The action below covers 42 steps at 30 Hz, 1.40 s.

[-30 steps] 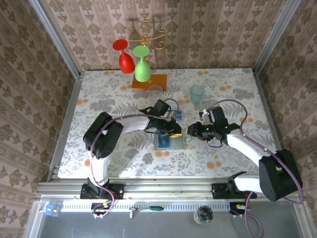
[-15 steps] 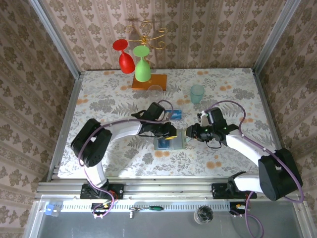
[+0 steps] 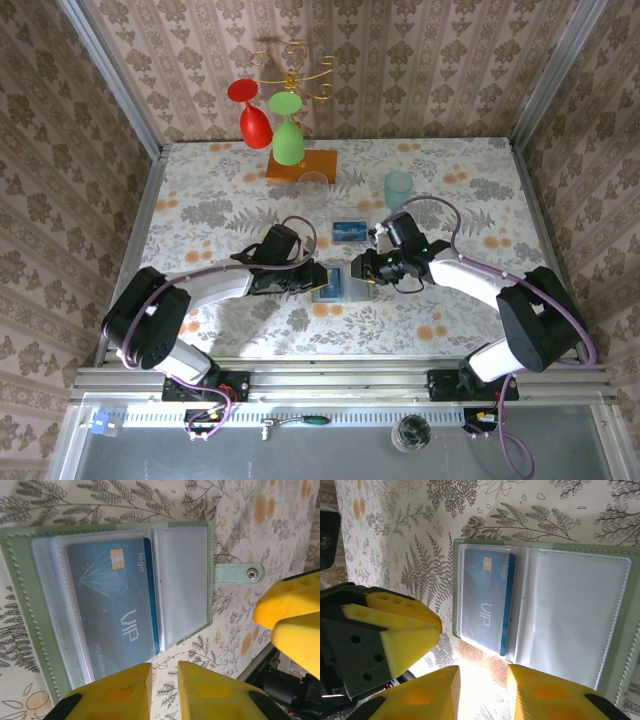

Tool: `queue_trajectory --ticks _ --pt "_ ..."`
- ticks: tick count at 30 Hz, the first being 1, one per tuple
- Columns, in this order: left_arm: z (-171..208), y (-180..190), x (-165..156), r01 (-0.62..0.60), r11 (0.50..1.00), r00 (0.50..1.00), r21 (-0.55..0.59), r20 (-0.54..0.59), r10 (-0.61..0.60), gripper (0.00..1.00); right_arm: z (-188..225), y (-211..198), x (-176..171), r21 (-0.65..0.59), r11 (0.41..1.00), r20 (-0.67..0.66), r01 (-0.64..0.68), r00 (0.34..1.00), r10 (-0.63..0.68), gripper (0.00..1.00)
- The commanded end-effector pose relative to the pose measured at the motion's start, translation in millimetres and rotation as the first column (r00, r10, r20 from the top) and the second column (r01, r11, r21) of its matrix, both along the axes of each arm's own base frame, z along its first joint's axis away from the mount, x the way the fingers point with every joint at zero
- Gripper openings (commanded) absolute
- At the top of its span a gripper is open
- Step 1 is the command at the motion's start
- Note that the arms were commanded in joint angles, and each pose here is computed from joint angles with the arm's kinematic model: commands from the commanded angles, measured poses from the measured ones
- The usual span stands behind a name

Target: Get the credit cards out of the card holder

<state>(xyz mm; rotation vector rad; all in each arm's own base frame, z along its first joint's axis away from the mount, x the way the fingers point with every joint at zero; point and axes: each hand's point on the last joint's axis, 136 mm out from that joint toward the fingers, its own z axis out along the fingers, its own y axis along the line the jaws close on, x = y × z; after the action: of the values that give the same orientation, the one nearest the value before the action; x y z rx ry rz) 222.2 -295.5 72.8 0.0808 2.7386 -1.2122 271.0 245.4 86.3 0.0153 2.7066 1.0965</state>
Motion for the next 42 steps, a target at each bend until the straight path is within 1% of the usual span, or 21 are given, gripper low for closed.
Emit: queue_trajectory --ticks 1,8,11,15,18,22,25,30,33,35,38,42 --pt "7.3 2.1 13.3 -0.010 1.000 0.997 -0.024 0.070 0.012 0.21 7.5 7.7 6.6 -0.002 1.000 0.005 -0.007 1.000 0.007 0.30" --pt "6.9 -0.3 25.7 -0.007 0.999 0.997 -0.046 0.078 0.011 0.21 9.6 8.2 9.6 -0.018 1.000 0.006 -0.004 1.000 0.004 0.31" --pt "6.5 -2.1 33.2 -0.007 0.998 0.998 -0.060 0.056 0.011 0.20 6.4 6.8 13.1 -0.034 0.999 0.004 0.011 1.000 -0.011 0.30" --pt "10.5 -1.8 42.0 -0.025 0.997 0.998 -0.078 0.052 0.029 0.20 7.8 11.1 15.5 -0.013 0.999 -0.035 0.035 0.999 -0.035 0.31" --pt "11.3 2.8 47.4 -0.043 0.997 0.998 -0.064 0.039 0.046 0.20 9.2 12.0 17.0 -0.006 0.998 -0.048 0.057 0.997 -0.057 0.30" --pt "21.5 5.2 53.9 -0.029 0.998 0.998 -0.054 0.056 0.032 0.19 9.8 12.6 22.4 -0.008 0.996 -0.045 0.085 0.995 -0.085 0.30" --pt "27.0 10.0 59.6 -0.024 0.999 0.996 -0.023 0.082 0.026 0.19 10.1 14.2 25.3 -0.014 0.996 -0.051 0.091 0.995 -0.091 0.30" --pt "34.5 11.4 68.6 -0.031 0.999 0.993 -0.037 0.117 0.035 0.19 9.2 14.5 29.2 -0.013 0.994 -0.016 0.107 0.994 -0.107 0.31" --pt "33.9 8.4 67.3 -0.012 0.998 0.989 -0.057 0.145 0.020 0.20 1.2 10.7 29.8 -0.031 0.993 0.009 0.111 0.994 -0.111 0.31" --pt "31.9 10.2 65.6 -0.023 0.998 0.986 -0.064 0.163 0.033 0.21 -1.8 11.0 31.3 -0.035 0.994 0.026 0.104 0.994 -0.103 0.30" --pt "24.1 21.2 63.9 -0.078 0.997 0.985 -0.023 0.151 0.081 0.20 -3.2 12.6 32.8 -0.031 0.995 0.036 0.096 0.995 -0.095 0.30" --pt "26.1 19.6 54.6 -0.066 0.998 0.989 -0.013 0.132 0.067 0.20 1.0 17.1 32.2 -0.008 0.997 0.031 0.080 0.996 -0.080 0.31"
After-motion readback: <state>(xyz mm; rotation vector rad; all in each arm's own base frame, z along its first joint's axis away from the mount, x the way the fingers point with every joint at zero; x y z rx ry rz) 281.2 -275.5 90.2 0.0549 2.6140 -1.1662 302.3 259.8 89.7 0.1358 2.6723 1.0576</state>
